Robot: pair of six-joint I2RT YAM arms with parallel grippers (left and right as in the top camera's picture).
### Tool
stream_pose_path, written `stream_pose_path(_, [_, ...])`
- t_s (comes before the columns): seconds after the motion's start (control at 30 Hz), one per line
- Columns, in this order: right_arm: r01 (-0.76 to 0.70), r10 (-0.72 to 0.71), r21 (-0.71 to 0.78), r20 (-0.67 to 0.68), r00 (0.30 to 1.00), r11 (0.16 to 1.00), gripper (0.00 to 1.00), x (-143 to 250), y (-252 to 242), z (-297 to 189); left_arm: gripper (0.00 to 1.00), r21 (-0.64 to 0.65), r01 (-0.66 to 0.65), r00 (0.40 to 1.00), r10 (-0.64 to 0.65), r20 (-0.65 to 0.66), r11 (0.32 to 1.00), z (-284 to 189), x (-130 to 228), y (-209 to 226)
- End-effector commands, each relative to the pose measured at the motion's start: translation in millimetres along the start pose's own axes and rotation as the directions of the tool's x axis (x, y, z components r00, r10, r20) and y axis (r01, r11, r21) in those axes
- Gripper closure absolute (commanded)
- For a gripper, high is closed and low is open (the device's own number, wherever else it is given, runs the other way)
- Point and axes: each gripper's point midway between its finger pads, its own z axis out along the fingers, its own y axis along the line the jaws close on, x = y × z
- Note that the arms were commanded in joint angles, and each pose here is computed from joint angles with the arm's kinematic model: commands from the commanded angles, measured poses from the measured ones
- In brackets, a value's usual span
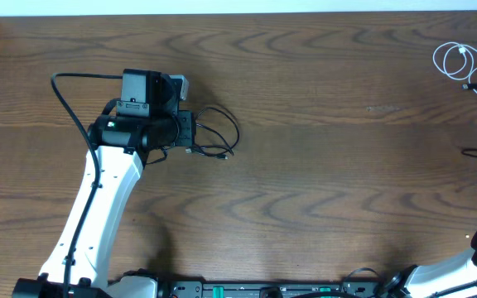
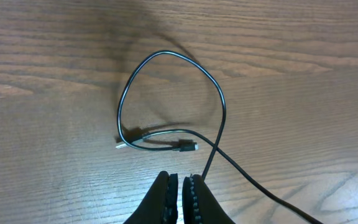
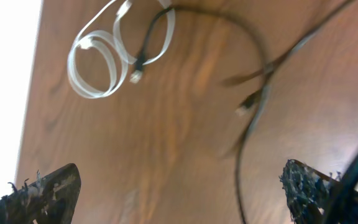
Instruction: Untangle cables
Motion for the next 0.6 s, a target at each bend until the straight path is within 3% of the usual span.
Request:
stream_pose_path(0.0, [0.062,-0.077,-0.179,-0.079,0.994,0.982,0.01,16.9,38.1,-9.8,0.93,0.026,-0.024,1.000,0.024,-0.001,0.999,0.7,-1.9,-6.6])
stream_pose_path(0.1, [0.161,-0.204,-0.324,-0.106,0.973,0.932,0.01,29.6,65.9,-19.6,0.93,0.039,-0.064,0.998,0.064,0.003,0.997,2.4,-2.0,-15.8])
stream_pose_path(0.13, [0.229,-0.300,-0.442,-0.098,0.949,0.867,0.01,38.1,88.7,-31.7,0.92,0.052,-0.107,0.994,0.107,0.011,0.993,3.9,-2.7,-25.1])
stream_pose_path(0.2, [0.224,-0.297,-0.451,-0.098,0.950,0.864,0.01,37.2,94.8,-39.3,0.93,0.067,-0.142,0.990,0.141,0.020,0.988,5.4,-3.3,-35.4])
stream_pose_path(0.27, [0.127,-0.173,-0.327,-0.117,0.978,0.937,0.01,27.6,78.1,-39.9,0.93,0.076,-0.164,0.986,0.162,0.027,0.984,6.5,-3.7,-43.4])
stream_pose_path(0.37, [0.029,-0.031,-0.060,-0.036,0.999,0.998,0.01,7.2,35.3,-36.3,0.92,0.085,-0.180,0.984,0.177,0.034,0.980,7.2,-4.0,-49.7])
stream_pose_path(0.47, [-0.109,0.097,0.233,0.064,0.993,0.966,0.01,3.1,-18.7,-36.4,0.93,0.086,-0.182,0.983,0.179,0.040,0.980,7.1,-5.5,-50.4])
stream_pose_path(0.57, [-0.182,0.169,0.340,0.067,0.983,0.923,0.01,16.7,-43.2,-34.8,0.92,0.087,-0.184,0.982,0.180,0.053,0.979,6.9,-8.6,-51.2])
